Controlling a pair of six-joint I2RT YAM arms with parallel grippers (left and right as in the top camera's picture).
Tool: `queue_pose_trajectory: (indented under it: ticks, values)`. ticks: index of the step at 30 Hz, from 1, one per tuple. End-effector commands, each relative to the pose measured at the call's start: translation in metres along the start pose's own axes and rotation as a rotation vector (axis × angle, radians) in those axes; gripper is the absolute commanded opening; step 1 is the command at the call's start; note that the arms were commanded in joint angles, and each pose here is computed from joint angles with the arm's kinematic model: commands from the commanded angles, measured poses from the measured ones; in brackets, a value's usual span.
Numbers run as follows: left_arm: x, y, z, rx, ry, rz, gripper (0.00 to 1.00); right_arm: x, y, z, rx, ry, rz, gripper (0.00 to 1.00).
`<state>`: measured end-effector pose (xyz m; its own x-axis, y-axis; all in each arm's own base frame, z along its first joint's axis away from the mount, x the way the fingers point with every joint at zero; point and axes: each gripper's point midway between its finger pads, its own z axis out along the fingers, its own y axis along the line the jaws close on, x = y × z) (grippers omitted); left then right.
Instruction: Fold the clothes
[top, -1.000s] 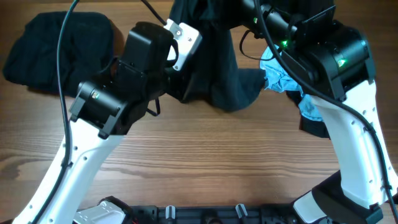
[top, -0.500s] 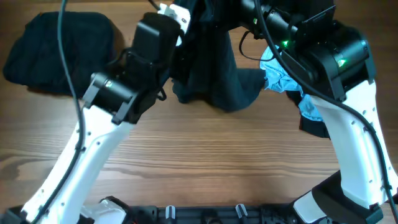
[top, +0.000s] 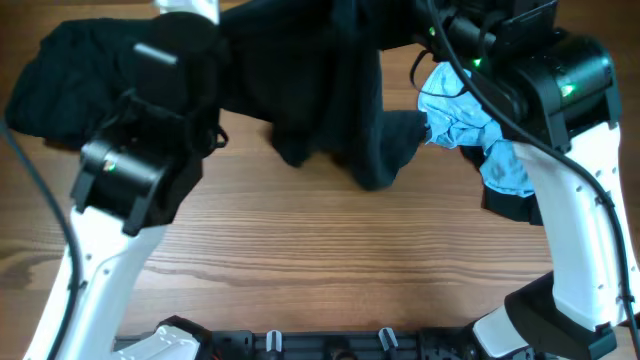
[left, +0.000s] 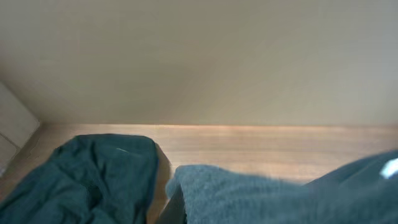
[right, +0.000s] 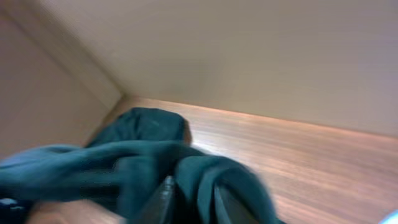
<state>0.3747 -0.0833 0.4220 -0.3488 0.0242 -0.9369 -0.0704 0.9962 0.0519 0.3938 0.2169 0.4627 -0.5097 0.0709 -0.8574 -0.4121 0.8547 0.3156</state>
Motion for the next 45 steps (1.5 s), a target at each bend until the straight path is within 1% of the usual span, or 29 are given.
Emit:
queue_pose_trajectory:
  ticks: [1,2,4,5,8,9,12,13,17,22,24,27,31,35,39,41,45]
  values:
    - [-0.019,0.02,-0.017,-0.038,-0.068,-0.062,0.04,-0.005,-0.016,-0.007,0.085,-0.022,-0.003,0.29]
    - [-0.019,0.02,-0.018,-0.038,-0.07,-0.063,0.04,-0.004,-0.018,-0.008,0.096,-0.017,-0.003,0.32]
    - [-0.02,0.02,-0.018,-0.037,-0.072,-0.064,0.04,0.001,-0.02,-0.008,0.104,0.003,-0.021,0.48]
    - [-0.02,0.02,-0.018,-0.037,-0.072,-0.064,0.04,0.004,-0.021,-0.008,0.109,0.018,-0.025,0.57]
    - [-0.021,0.02,-0.018,-0.037,-0.076,-0.066,0.04,0.019,-0.025,-0.009,0.125,0.075,-0.019,0.69]
    - [-0.021,0.02,-0.018,-0.037,-0.078,-0.067,0.04,0.029,-0.029,-0.008,0.138,0.117,-0.013,0.74]
    - [-0.026,0.025,-0.019,-0.066,-0.099,-0.078,0.04,0.061,-0.043,-0.005,0.178,0.243,0.016,0.85]
    - [-0.029,0.028,-0.02,-0.083,-0.112,-0.084,0.04,0.073,-0.047,-0.004,0.185,0.285,0.027,0.87]
    - [-0.04,0.035,-0.022,-0.122,-0.158,-0.111,0.04,0.118,-0.049,0.011,0.147,0.444,0.062,0.88]
    - [-0.055,0.053,-0.028,-0.217,-0.23,-0.159,0.04,0.161,-0.054,0.027,0.129,0.57,0.09,0.88]
    - [-0.065,0.06,-0.031,-0.247,-0.272,-0.185,0.04,0.184,-0.055,0.034,0.105,0.636,0.1,0.87]
    - [-0.076,0.07,-0.033,-0.264,-0.32,-0.223,0.04,0.208,-0.056,0.038,0.079,0.703,0.094,0.87]
    - [-0.091,0.084,-0.037,-0.292,-0.389,-0.273,0.04,0.25,-0.055,0.046,0.027,0.801,0.044,0.86]
    - [-0.101,0.092,-0.04,-0.303,-0.432,-0.303,0.04,0.282,-0.05,0.052,-0.012,0.861,-0.021,0.86]
    - [-0.114,0.092,-0.045,-0.293,-0.497,-0.343,0.04,0.309,-0.033,0.056,-0.07,0.902,-0.112,0.85]
    - [-0.119,0.092,-0.047,-0.289,-0.52,-0.357,0.04,0.314,-0.022,0.056,-0.088,0.906,-0.142,0.83]
    - [-0.12,0.093,-0.047,-0.288,-0.525,-0.36,0.04,0.317,-0.007,0.061,-0.13,0.884,-0.216,0.83]
